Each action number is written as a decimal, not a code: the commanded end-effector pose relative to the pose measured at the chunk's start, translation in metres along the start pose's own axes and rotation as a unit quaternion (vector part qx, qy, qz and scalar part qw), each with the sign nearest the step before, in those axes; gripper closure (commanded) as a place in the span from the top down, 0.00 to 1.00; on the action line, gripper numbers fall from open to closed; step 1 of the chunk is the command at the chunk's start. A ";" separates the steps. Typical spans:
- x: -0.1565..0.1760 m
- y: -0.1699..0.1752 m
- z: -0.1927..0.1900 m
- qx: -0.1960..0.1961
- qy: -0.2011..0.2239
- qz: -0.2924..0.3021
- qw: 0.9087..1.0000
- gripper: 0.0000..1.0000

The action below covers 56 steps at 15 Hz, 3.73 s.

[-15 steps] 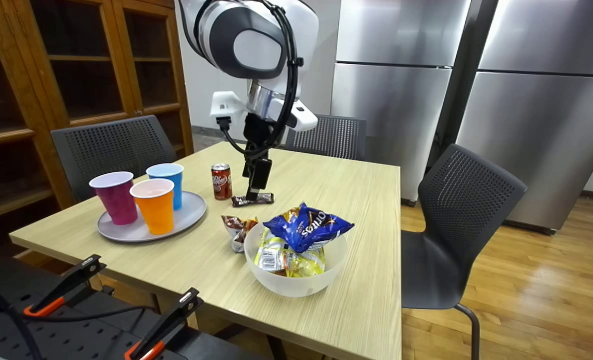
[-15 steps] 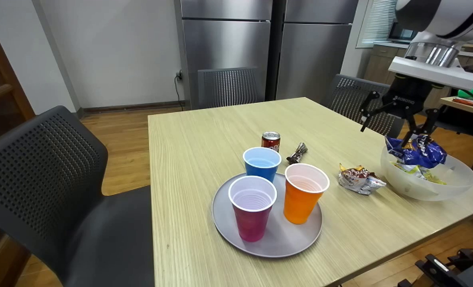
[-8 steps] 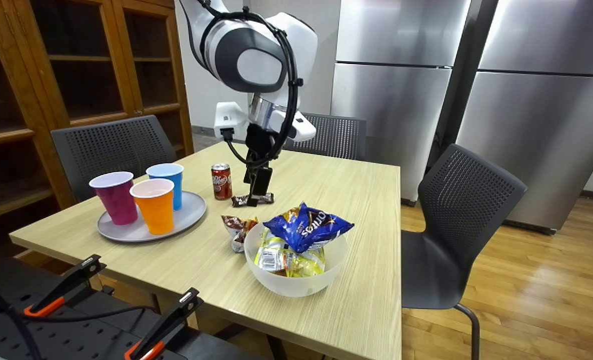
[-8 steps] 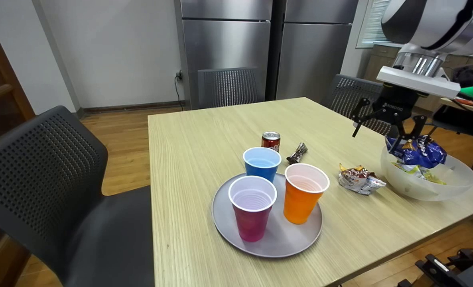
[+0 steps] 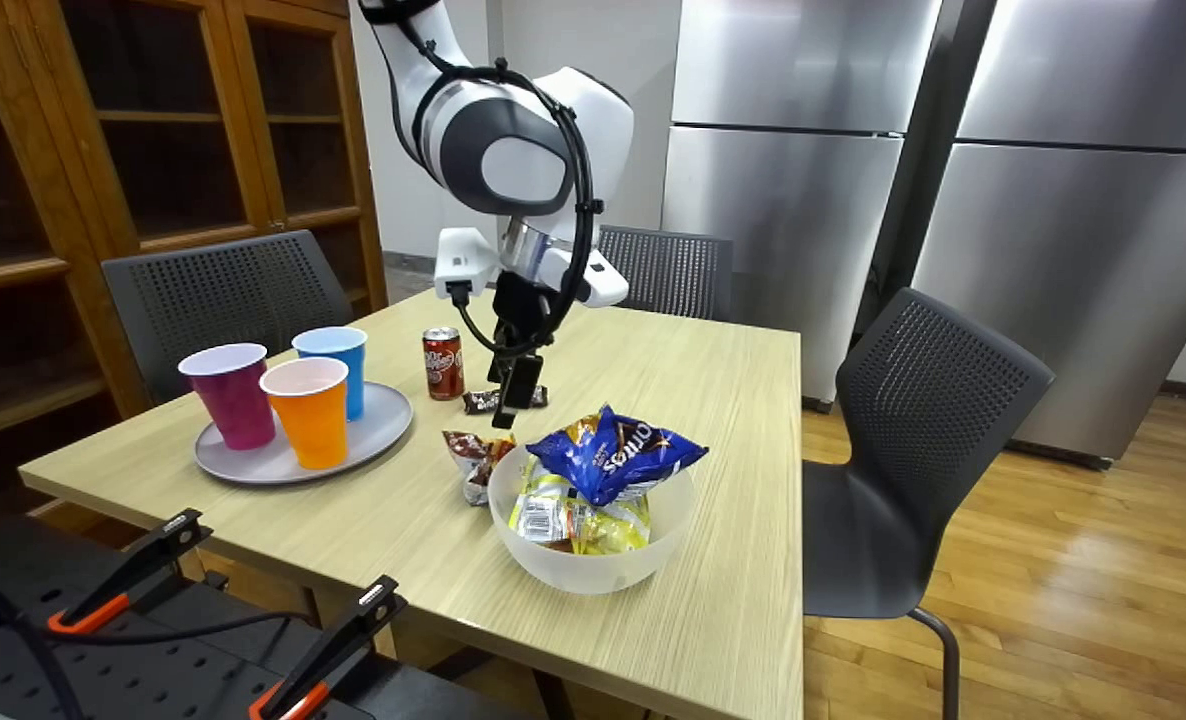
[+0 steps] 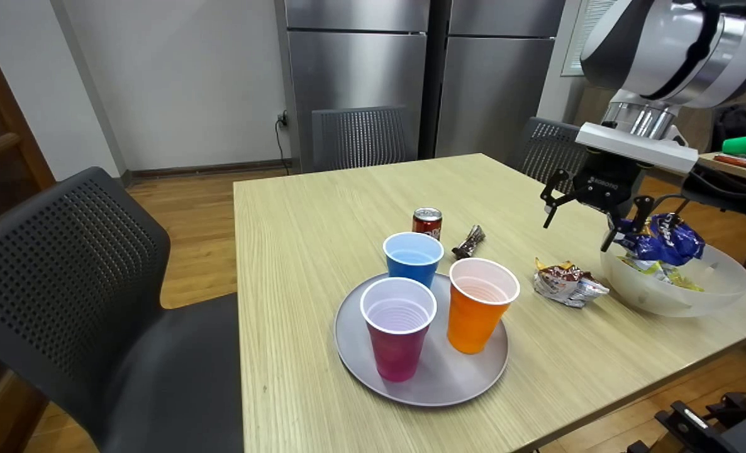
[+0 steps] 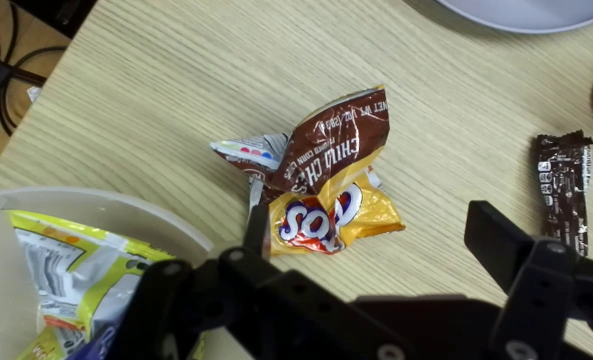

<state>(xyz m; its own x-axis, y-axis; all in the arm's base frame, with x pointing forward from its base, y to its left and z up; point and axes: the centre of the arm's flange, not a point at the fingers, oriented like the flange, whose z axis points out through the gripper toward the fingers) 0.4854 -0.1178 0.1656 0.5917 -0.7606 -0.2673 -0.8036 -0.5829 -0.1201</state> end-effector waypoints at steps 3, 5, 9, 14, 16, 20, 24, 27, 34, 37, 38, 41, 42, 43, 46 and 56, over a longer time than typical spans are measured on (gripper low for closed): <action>0.010 -0.009 0.018 0.003 -0.005 0.006 1.000 1.00; 0.012 -0.011 0.023 0.001 -0.005 0.006 1.000 1.00; 0.014 -0.014 0.033 0.000 -0.009 0.010 1.000 1.00; 0.017 -0.018 0.042 0.002 -0.015 0.016 1.000 1.00; 0.018 -0.019 0.045 0.002 -0.016 0.017 1.000 1.00; 0.021 -0.020 0.048 0.003 -0.017 0.022 1.000 1.00; 0.024 -0.021 0.051 0.006 -0.017 0.028 0.999 1.00; 0.026 -0.022 0.052 0.007 -0.017 0.032 0.999 1.00; 0.028 -0.023 0.051 0.015 -0.017 0.037 0.999 0.35; 0.028 -0.024 0.050 0.018 -0.017 0.040 0.999 0.12; 0.029 -0.024 0.049 0.019 -0.017 0.040 0.999 0.05; 0.030 -0.024 0.048 0.021 -0.016 0.043 0.999 0.00; 0.030 -0.024 0.048 0.022 -0.016 0.045 0.999 0.00; 0.030 -0.024 0.048 0.023 -0.016 0.045 0.999 0.00; 0.029 -0.024 0.047 0.025 -0.016 0.046 0.999 0.00; 0.013 -0.032 0.009 0.073 -0.002 0.033 0.997 0.00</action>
<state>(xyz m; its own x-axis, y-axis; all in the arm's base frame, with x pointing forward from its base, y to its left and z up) 0.5234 -0.1098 0.1319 0.5197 -0.7999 -0.3003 -0.8543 -0.4894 -0.1748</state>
